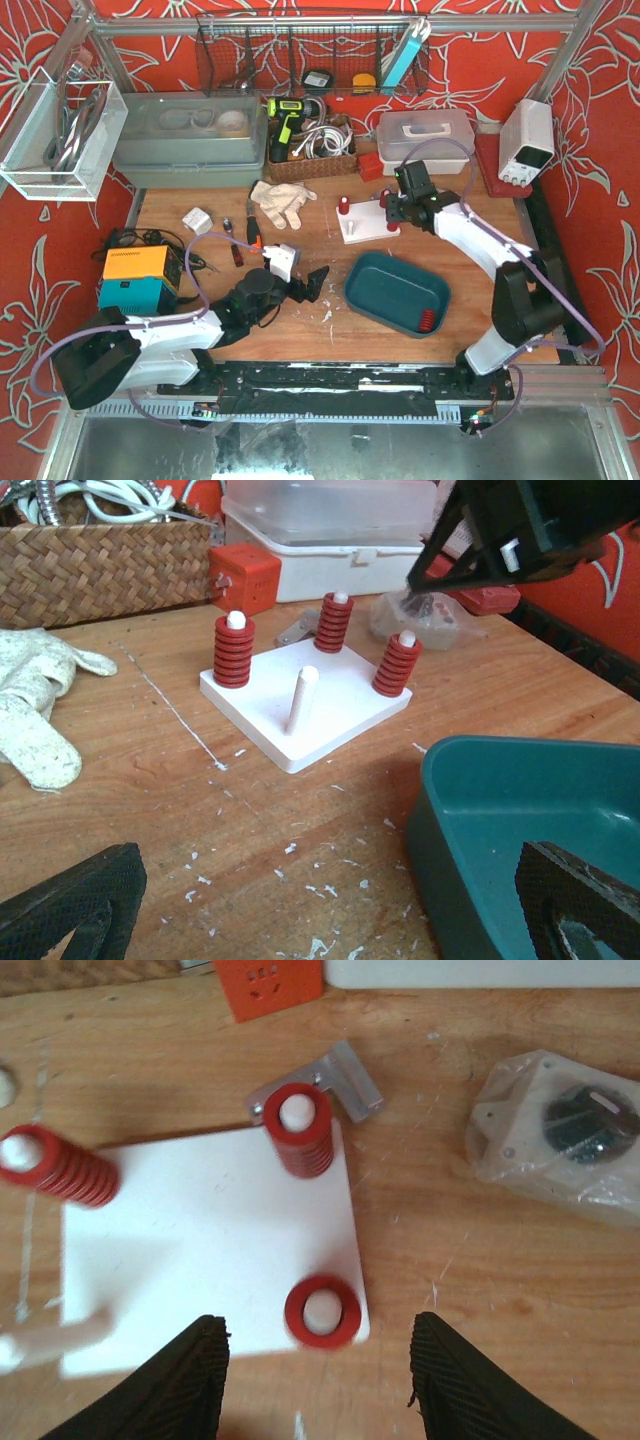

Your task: Install the large spring

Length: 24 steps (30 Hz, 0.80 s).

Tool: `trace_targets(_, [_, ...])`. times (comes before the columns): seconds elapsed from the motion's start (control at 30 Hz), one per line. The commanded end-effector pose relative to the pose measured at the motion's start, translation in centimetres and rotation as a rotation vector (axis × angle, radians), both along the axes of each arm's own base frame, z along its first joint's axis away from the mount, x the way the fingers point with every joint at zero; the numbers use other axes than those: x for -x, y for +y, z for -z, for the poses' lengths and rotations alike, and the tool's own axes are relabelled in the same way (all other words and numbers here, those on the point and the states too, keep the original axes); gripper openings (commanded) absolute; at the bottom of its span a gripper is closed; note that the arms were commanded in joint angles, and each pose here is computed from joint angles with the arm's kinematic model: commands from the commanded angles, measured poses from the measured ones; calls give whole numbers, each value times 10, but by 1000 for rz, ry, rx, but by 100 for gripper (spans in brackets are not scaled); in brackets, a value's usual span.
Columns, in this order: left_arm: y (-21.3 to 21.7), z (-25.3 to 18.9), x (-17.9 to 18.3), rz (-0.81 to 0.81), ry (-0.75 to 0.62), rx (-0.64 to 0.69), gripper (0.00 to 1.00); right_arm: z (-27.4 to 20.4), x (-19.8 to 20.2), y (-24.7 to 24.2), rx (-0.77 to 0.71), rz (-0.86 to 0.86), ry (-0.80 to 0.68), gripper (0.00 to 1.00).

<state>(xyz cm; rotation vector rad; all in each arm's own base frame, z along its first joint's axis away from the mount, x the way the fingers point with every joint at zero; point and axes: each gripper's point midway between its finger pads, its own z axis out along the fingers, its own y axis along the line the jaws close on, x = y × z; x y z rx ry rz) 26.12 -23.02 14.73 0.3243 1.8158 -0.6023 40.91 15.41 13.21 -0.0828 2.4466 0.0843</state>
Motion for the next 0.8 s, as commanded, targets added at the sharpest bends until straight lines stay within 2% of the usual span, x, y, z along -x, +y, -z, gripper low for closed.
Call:
trace_targets(0.0, [-2,-5,-3,-1,-10,6,100,-27,45,-2,-20,-105,87,54])
trace_targets(0.3, [-11,-12,3,67,-42,-2,100,0,157,-19,-64,-209,330,54])
trace_targets(0.5, [-4,-2,16,97,-98,47,100,26,214,6,-290,-260,525,56])
trace_targets(0.57, [-2,3,16,89,-99,40,100,35,224,3,-286,-229,567,56])
trace_targets(0.7, [-4,8,11,79,-89,15,100,51,237,-30,-135,-69,638,58])
trace_targets(0.77, [-6,8,12,90,-90,17,100,51,238,-35,-154,16,626,59])
